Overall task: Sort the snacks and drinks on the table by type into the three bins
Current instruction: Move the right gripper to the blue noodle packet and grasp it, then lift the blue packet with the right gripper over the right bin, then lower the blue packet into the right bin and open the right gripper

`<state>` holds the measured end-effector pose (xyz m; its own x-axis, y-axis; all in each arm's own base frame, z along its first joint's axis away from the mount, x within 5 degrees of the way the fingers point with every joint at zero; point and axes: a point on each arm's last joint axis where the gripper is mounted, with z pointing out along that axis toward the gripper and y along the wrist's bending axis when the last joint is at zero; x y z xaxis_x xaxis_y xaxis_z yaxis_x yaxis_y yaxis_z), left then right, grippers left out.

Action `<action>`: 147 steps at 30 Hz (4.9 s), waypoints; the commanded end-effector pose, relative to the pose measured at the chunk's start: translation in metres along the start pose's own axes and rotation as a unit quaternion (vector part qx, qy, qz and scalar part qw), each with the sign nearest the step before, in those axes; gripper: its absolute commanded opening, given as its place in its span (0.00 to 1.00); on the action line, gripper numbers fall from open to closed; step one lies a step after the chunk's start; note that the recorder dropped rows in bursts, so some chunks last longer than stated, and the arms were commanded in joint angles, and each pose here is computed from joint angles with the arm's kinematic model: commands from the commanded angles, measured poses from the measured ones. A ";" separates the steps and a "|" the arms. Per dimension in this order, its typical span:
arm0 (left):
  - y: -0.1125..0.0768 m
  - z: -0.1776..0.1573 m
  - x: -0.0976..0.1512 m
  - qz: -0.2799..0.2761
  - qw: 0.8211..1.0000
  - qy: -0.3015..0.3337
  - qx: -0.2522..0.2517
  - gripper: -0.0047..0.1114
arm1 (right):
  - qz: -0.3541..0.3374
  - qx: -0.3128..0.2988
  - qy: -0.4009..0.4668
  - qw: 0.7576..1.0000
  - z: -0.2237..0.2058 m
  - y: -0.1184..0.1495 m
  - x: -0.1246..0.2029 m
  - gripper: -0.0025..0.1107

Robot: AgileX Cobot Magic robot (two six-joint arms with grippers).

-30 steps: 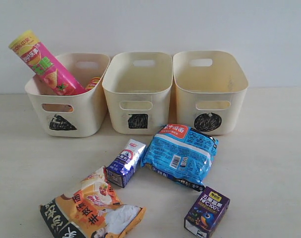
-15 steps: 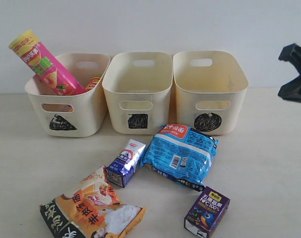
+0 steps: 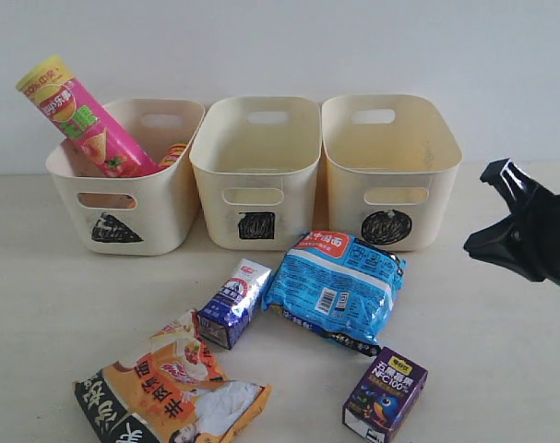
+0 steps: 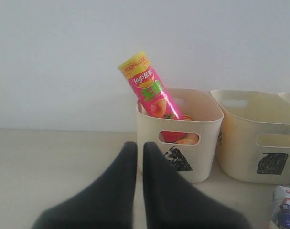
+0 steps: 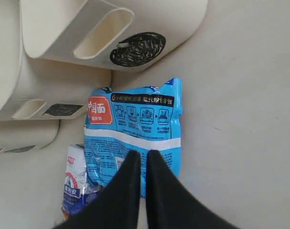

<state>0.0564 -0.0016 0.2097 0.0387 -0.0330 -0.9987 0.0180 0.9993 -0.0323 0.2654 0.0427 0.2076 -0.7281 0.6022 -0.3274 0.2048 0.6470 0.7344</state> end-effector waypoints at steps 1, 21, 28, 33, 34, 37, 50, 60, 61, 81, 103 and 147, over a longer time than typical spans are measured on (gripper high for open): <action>0.000 0.000 0.001 0.006 1.000 0.001 0.000 0.08 | 0.031 -0.029 0.031 0.999 0.020 -0.008 0.004 0.03; 0.000 0.000 0.001 0.006 1.000 0.001 0.000 0.08 | -0.003 -0.023 0.130 0.991 0.079 -0.052 0.020 0.70; 0.000 0.000 0.002 0.011 1.000 0.003 0.000 0.08 | -0.002 -0.045 0.129 0.991 0.092 -0.047 0.008 0.70; 0.001 0.000 0.002 0.107 0.994 0.006 -0.004 0.08 | 0.015 -0.036 0.133 0.990 0.100 -0.050 0.006 0.70; 0.001 0.000 0.002 0.110 0.994 0.006 -0.005 0.08 | 0.016 -0.033 0.136 0.990 0.103 -0.051 0.009 0.70; 0.001 0.000 0.003 0.110 0.994 0.015 -0.003 0.08 | 0.008 -0.033 0.150 0.988 0.110 -0.048 0.015 0.70; -0.003 -0.002 0.021 0.071 0.991 0.111 0.022 0.08 | -0.038 -0.030 0.158 0.986 0.147 -0.029 0.018 0.70; -0.004 -0.002 0.021 0.050 0.992 0.110 0.026 0.08 | -0.041 -0.030 0.162 0.986 0.168 -0.036 0.013 0.56; -0.004 -0.002 0.021 0.050 0.992 0.110 0.026 0.08 | -0.043 -0.030 0.162 0.985 0.168 -0.036 0.013 0.45; -0.003 -0.002 0.021 0.069 0.991 0.111 0.023 0.08 | -0.146 -0.182 0.130 0.964 0.100 0.049 -0.008 0.02; -0.003 -0.002 0.021 0.069 0.991 0.111 0.023 0.08 | -0.238 -0.100 -0.162 0.952 -0.022 0.121 -0.060 0.02; -0.003 -0.003 0.022 0.069 0.991 0.113 0.023 0.08 | -0.232 0.017 -0.227 0.946 0.093 0.110 -0.145 0.90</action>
<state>0.0547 -0.0051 0.1889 -0.1827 0.1089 -0.9771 0.0747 0.9925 0.0966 0.4570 0.0710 0.2684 -0.4161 0.3766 -0.8277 -0.0334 0.9033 0.4277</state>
